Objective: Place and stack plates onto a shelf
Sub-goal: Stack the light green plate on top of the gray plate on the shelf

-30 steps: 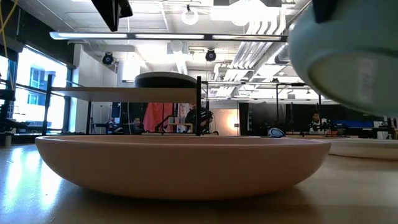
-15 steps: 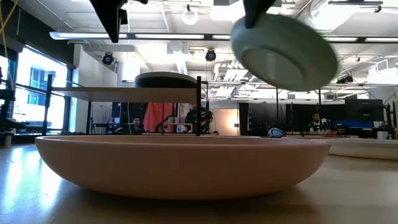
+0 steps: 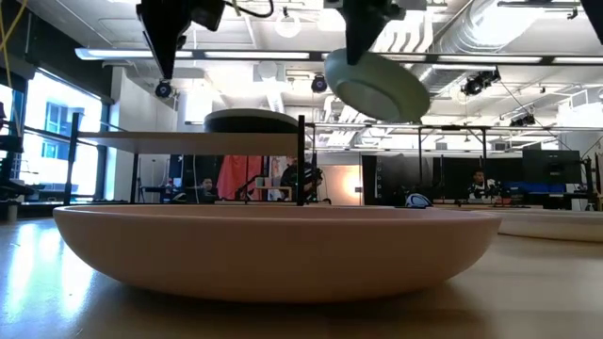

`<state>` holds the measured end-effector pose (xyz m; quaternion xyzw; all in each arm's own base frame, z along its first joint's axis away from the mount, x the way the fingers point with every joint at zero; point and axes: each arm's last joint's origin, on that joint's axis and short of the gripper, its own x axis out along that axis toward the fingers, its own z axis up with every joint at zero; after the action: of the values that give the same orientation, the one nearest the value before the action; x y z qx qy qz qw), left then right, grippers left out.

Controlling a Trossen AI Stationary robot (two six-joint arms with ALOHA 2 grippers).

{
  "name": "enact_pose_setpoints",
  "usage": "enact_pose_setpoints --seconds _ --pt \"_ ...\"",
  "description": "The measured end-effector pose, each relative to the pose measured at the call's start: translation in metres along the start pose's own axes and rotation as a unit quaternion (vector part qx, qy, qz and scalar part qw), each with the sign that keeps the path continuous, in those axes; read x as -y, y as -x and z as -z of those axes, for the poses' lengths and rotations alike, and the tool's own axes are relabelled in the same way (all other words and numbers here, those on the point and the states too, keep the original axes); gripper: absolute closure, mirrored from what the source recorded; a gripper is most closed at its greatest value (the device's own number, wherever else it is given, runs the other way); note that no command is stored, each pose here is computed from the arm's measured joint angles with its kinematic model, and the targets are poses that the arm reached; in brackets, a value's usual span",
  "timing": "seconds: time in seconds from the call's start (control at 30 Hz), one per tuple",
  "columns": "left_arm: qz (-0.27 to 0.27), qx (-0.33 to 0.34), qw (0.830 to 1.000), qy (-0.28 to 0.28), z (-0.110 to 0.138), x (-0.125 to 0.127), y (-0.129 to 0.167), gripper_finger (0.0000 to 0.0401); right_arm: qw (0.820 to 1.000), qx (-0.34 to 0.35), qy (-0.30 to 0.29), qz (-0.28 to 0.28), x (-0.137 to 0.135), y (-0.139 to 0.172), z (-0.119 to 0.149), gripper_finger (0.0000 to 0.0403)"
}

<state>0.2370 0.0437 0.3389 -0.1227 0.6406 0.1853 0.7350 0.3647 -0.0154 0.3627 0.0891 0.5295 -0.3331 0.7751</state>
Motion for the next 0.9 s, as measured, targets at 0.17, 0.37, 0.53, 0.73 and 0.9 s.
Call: enact_pose_setpoints --seconds 0.17,0.37,0.53,0.73,0.9 --pt "-0.017 -0.017 0.999 0.036 0.002 -0.008 0.0 0.035 0.999 0.023 0.04 -0.016 0.033 -0.015 -0.026 0.0403" --pt "-0.027 -0.028 0.996 0.076 0.015 -0.012 -0.004 0.035 0.992 0.069 0.092 -0.044 0.067 -0.029 -0.053 0.0403" --pt "-0.024 -0.017 0.991 0.127 0.034 -0.014 -0.004 0.035 0.98 0.118 0.153 -0.053 0.085 -0.035 -0.069 0.0403" --pt "-0.017 0.012 0.981 0.194 0.049 -0.019 0.0 0.035 0.947 0.202 0.239 -0.073 0.096 -0.035 -0.086 0.0403" --pt "-0.017 0.024 0.969 0.246 0.058 -0.021 -0.001 0.035 0.901 0.26 0.338 -0.081 0.094 -0.032 -0.094 0.0403"
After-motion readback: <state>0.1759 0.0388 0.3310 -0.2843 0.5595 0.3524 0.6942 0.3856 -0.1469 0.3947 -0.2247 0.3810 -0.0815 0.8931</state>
